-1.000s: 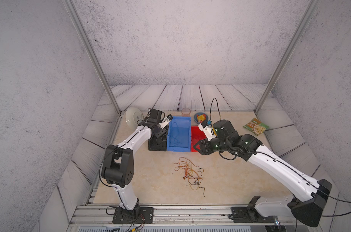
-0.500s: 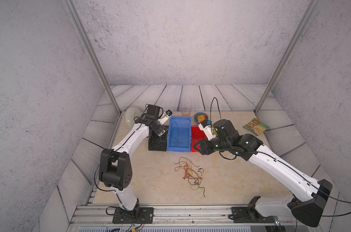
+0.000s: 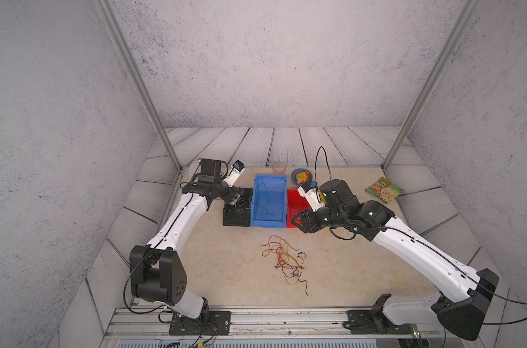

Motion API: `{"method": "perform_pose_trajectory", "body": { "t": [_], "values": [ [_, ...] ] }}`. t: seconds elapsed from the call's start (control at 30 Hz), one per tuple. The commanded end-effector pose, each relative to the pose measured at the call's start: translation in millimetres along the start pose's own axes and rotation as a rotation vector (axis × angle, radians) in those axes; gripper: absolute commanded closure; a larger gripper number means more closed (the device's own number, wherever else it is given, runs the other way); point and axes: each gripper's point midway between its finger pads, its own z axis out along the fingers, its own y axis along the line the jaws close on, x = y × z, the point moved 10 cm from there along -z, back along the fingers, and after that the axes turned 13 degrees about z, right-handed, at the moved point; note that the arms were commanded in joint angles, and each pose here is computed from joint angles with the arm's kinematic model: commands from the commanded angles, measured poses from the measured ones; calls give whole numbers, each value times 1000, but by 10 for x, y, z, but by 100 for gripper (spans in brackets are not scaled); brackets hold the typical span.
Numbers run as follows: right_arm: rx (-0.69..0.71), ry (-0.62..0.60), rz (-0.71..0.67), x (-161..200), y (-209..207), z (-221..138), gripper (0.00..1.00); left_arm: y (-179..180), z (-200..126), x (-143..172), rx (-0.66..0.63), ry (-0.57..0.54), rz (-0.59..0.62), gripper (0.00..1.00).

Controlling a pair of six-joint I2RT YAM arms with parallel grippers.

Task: Untangle and sort cables by color
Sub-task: Place the cable in the bin.

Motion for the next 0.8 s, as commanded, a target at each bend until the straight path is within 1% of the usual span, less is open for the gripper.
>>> {"method": "perform_pose_trajectory", "body": {
  "t": [0.0, 0.13, 0.23, 0.3, 0.4, 0.47, 0.53, 0.67, 0.7, 0.77],
  "values": [
    [13, -8, -21, -19, 20, -37, 46, 10, 239, 122, -16, 52, 51, 21],
    [17, -10, -22, -21, 18, -39, 46, 27, 354, 130, 17, 74, 35, 23],
    [18, -9, -18, -26, 16, -32, 46, 32, 477, 179, 25, 107, 45, 29],
    [15, -10, -19, -27, 16, -30, 46, 34, 569, 221, 24, 129, 68, 40],
    [15, -7, -19, -32, 20, -12, 46, 76, 736, 280, -12, 170, 102, 58],
    [14, -6, -21, -40, 28, -16, 46, 149, 853, 311, -65, 216, 131, 69],
    [17, -8, -20, -45, 26, -23, 46, 212, 937, 314, -102, 237, 165, 70],
    [29, -5, -24, -37, 11, -14, 46, 267, 1048, 296, -105, 232, 187, 71],
    [29, 3, -27, -27, 7, -4, 46, 282, 1068, 284, -109, 227, 191, 71],
    [33, 42, -49, 3, -14, 52, 46, 333, 1153, 303, -147, 252, 205, 70]
  ]
}}
